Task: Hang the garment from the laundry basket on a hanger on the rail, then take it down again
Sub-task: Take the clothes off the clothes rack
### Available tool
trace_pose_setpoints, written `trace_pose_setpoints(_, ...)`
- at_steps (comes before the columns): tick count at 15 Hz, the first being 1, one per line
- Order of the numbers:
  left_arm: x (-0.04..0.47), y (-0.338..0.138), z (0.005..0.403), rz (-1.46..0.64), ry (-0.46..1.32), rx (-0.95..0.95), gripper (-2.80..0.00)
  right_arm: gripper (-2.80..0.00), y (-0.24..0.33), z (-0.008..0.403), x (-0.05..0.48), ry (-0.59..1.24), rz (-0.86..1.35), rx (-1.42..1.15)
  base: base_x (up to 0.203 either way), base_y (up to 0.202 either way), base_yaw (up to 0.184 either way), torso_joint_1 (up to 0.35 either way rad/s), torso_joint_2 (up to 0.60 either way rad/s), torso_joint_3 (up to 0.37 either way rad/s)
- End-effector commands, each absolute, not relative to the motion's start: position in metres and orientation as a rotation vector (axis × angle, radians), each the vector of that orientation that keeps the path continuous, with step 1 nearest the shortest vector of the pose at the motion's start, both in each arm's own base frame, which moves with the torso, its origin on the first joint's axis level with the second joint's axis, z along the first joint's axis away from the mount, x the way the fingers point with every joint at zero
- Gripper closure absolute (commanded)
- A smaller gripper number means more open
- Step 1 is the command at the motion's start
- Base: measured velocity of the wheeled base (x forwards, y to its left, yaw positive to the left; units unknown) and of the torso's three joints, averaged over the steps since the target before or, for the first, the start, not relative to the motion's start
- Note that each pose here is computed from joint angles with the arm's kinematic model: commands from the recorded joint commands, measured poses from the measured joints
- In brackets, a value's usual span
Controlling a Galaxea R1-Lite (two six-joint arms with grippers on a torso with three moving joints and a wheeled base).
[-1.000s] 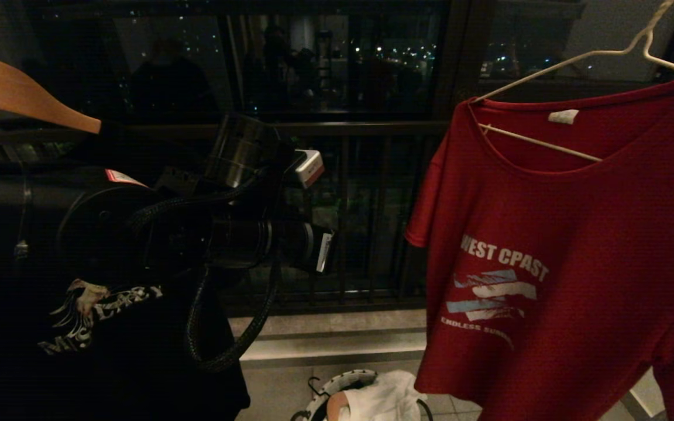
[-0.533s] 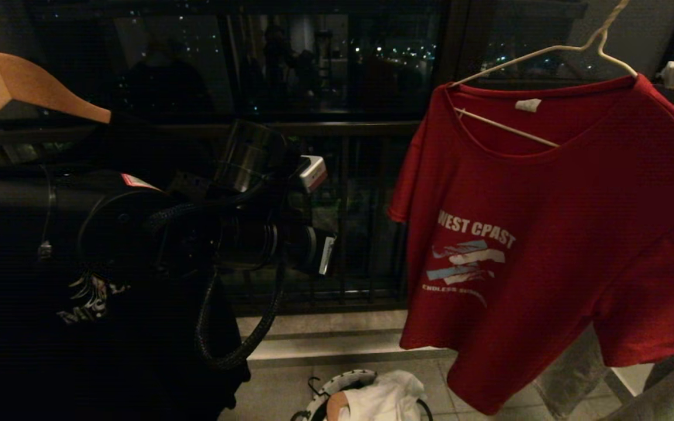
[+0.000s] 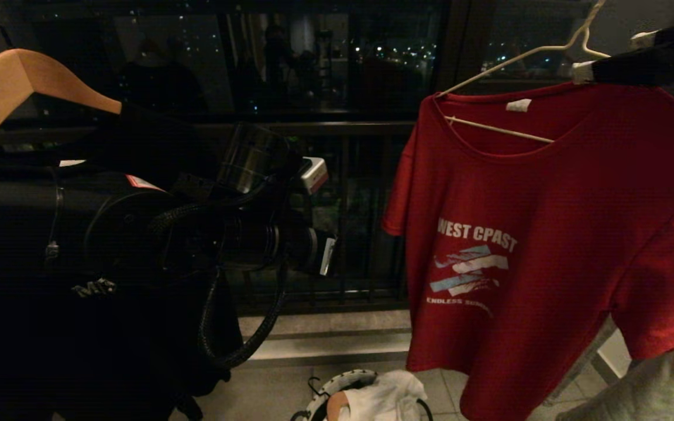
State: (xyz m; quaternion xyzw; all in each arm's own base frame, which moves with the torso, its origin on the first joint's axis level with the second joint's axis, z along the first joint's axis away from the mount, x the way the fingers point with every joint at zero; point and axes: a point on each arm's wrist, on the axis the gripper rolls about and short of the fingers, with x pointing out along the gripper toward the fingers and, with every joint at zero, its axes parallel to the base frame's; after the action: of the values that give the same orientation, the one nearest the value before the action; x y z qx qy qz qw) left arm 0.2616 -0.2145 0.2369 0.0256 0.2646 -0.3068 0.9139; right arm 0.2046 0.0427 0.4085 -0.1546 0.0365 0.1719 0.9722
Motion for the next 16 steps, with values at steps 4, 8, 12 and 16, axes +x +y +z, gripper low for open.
trace_pose_setpoints(4, 0.261, -0.214, 0.237, -0.632, 0.544, 0.050, 0.00, 0.00, 0.046, 0.402, 0.224, 0.109, 0.329, -0.319, 0.000, 0.000, 0.000, 0.000, 0.00, 0.000)
trace_pose_setpoints(8, 0.263, -0.217, 0.243, -0.648, 0.444, -0.008, 0.00, 0.00, 0.047, 0.401, 0.226, 0.114, 0.331, -0.322, 0.000, 0.000, 0.000, 0.000, 0.00, 0.000)
trace_pose_setpoints(12, 0.260, -0.222, 0.263, -0.673, 0.381, -0.087, 0.00, 0.00, 0.049, 0.398, 0.232, 0.118, 0.343, -0.353, 0.000, 0.000, 0.000, 0.000, 0.00, 0.000)
trace_pose_setpoints(16, 0.258, -0.260, 0.294, -0.774, 0.228, -0.159, 0.00, 0.00, 0.055, 0.399, 0.230, 0.108, 0.370, -0.360, 0.000, 0.000, 0.000, 0.000, 0.00, 0.000)
